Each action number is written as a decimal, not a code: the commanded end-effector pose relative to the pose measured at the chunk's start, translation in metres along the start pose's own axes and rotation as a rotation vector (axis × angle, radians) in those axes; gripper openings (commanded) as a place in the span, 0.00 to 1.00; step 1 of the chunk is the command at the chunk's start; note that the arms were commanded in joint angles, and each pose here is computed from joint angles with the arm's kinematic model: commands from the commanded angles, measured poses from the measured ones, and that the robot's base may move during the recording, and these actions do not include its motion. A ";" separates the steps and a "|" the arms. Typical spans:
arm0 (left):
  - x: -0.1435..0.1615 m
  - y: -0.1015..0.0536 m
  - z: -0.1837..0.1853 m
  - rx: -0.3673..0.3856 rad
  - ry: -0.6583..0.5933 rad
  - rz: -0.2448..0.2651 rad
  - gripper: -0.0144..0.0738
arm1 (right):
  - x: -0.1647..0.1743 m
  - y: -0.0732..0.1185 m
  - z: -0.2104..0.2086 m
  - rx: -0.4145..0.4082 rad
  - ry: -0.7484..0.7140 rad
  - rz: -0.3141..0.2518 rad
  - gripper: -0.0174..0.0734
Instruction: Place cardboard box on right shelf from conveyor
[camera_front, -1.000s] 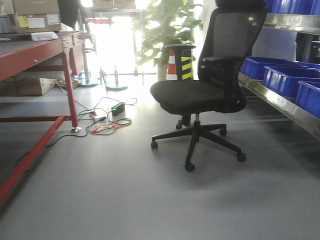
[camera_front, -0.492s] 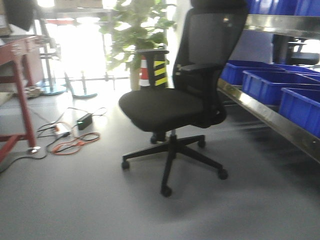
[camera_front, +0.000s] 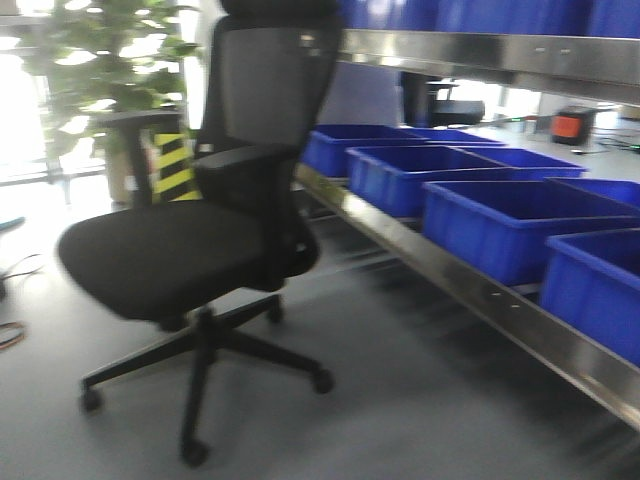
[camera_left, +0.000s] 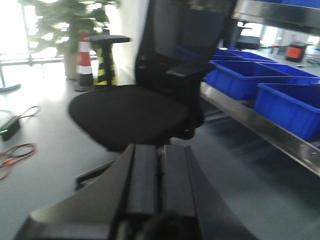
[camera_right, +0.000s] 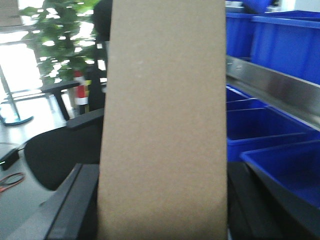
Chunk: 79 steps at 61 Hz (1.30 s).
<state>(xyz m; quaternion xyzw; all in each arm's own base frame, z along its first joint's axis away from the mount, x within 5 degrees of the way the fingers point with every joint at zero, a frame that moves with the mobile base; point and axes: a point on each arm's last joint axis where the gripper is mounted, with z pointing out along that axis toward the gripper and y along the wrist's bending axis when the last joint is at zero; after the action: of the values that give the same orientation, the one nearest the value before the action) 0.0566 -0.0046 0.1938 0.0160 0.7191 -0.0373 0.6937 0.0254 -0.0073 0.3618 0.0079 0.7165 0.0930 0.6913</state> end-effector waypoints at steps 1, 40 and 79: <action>-0.005 0.000 -0.001 -0.003 -0.094 -0.006 0.03 | -0.017 0.004 -0.001 -0.022 -0.115 -0.031 0.36; -0.005 0.000 -0.001 -0.003 -0.094 -0.006 0.03 | -0.017 0.004 -0.001 -0.022 -0.115 -0.031 0.36; -0.005 0.000 -0.001 -0.003 -0.094 -0.006 0.03 | -0.017 0.004 -0.001 -0.022 -0.115 -0.031 0.36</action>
<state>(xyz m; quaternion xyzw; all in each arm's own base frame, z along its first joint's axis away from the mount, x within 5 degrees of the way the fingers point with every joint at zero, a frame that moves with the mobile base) 0.0566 -0.0046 0.1938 0.0160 0.7191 -0.0373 0.6937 0.0254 -0.0073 0.3618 0.0079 0.7165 0.0930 0.6913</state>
